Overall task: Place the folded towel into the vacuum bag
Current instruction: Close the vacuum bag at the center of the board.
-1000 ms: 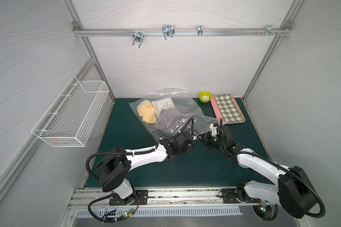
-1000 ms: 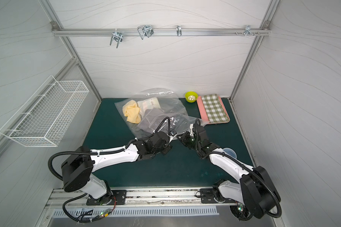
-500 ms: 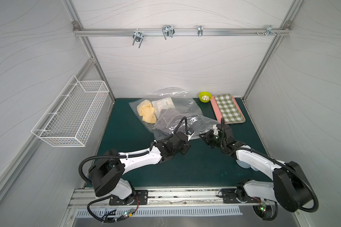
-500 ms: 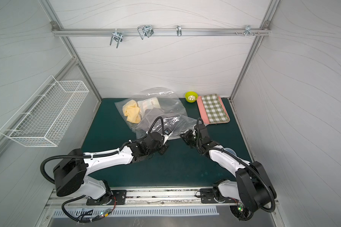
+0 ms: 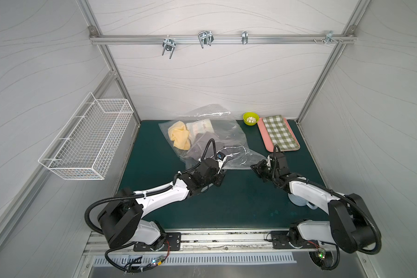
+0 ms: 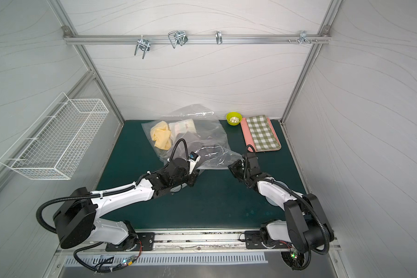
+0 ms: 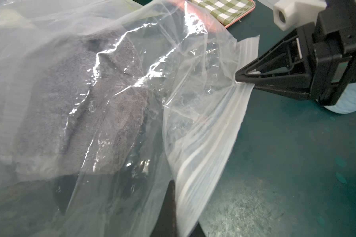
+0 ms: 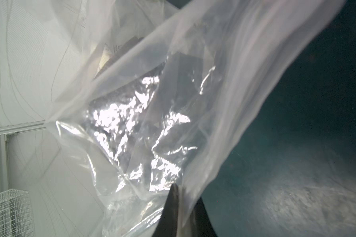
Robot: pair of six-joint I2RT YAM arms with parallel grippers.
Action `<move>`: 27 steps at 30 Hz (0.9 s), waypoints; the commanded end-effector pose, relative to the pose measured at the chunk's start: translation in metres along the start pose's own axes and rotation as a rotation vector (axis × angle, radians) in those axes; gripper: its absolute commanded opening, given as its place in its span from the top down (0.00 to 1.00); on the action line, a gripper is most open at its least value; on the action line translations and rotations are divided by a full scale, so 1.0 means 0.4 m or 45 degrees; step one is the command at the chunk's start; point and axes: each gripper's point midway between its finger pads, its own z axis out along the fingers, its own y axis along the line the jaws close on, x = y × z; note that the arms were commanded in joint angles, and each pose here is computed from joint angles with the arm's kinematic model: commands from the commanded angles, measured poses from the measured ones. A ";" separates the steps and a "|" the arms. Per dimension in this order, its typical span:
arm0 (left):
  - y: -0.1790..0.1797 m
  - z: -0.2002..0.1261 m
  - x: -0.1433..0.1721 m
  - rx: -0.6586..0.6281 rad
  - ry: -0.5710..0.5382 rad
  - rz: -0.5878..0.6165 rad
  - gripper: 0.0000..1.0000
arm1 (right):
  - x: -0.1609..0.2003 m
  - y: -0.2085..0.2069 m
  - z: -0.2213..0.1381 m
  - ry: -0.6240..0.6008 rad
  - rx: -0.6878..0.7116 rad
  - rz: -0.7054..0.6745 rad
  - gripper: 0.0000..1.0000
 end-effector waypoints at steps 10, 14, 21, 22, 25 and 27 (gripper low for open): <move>0.186 -0.073 -0.065 -0.252 -0.173 -0.331 1.00 | -0.152 -0.290 -0.050 -0.365 0.493 0.111 1.00; 0.203 -0.074 -0.061 -0.269 -0.176 -0.372 1.00 | -0.165 -0.296 -0.059 -0.375 0.493 0.112 1.00; 0.228 -0.081 -0.052 -0.295 -0.178 -0.425 1.00 | -0.196 -0.310 -0.066 -0.387 0.475 0.134 1.00; 0.231 -0.081 -0.050 -0.298 -0.177 -0.430 1.00 | -0.198 -0.310 -0.064 -0.382 0.470 0.132 1.00; 0.237 -0.079 -0.044 -0.299 -0.170 -0.456 1.00 | -0.205 -0.304 -0.060 -0.370 0.457 0.118 1.00; 0.238 -0.077 -0.042 -0.300 -0.167 -0.462 1.00 | -0.209 -0.301 -0.059 -0.369 0.451 0.105 1.00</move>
